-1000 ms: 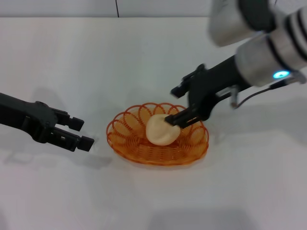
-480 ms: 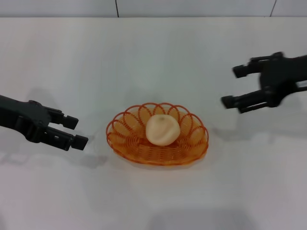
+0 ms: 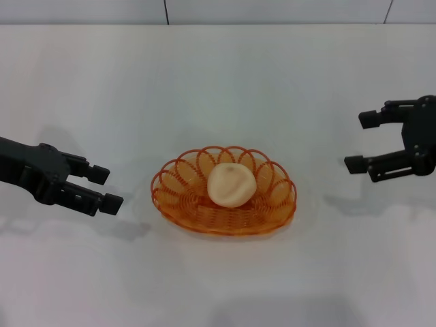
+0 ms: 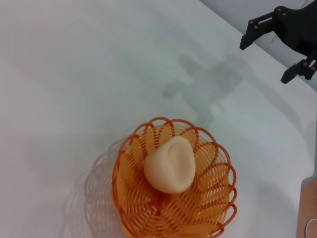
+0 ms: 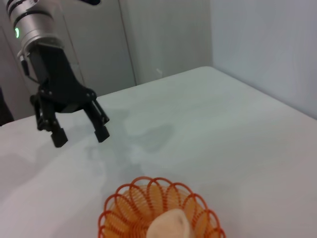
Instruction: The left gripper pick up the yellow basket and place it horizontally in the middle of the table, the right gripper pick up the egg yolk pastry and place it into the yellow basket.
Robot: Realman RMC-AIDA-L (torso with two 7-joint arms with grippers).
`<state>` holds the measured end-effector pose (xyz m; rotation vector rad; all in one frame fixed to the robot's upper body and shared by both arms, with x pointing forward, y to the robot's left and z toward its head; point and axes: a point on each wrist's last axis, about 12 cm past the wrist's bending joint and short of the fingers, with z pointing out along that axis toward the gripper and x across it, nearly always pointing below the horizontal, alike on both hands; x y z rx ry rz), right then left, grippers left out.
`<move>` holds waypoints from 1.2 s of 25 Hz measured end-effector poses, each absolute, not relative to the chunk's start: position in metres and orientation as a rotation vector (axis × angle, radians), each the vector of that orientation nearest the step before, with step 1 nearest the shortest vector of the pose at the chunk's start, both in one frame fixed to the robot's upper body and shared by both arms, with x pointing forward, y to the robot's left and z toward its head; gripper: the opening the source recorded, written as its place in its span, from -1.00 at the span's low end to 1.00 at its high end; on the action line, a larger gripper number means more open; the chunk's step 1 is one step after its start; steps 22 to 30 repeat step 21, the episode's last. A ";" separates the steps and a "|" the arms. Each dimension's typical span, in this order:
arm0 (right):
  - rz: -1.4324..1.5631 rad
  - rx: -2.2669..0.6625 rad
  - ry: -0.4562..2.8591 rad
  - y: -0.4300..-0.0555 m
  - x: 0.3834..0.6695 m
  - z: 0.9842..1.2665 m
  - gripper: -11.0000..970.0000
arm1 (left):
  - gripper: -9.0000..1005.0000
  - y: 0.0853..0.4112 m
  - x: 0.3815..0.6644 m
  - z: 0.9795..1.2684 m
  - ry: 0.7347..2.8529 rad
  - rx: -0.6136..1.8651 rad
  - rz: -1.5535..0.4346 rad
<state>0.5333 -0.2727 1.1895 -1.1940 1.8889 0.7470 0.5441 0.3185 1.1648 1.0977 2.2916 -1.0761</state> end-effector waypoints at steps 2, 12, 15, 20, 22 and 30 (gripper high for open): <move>0.756 -1.209 1.889 -0.271 0.533 1.189 0.79 | 0.72 0.318 0.545 1.165 2.286 1.100 -1.075; 0.778 -1.293 1.944 -0.256 0.544 1.180 0.79 | 0.72 0.315 0.547 1.167 2.271 1.110 -1.074; 0.780 -1.301 1.938 -0.254 0.545 1.182 0.79 | 0.72 0.315 0.547 1.167 2.272 1.108 -1.078; 0.784 -1.308 1.931 -0.253 0.545 1.183 0.79 | 0.72 0.315 0.547 1.167 2.270 1.104 -1.080; 0.785 -1.310 1.929 -0.253 0.545 1.183 0.79 | 0.72 0.315 0.547 1.167 2.268 1.101 -1.080; 0.785 -1.310 1.929 -0.253 0.545 1.183 0.79 | 0.72 0.315 0.547 1.167 2.268 1.101 -1.080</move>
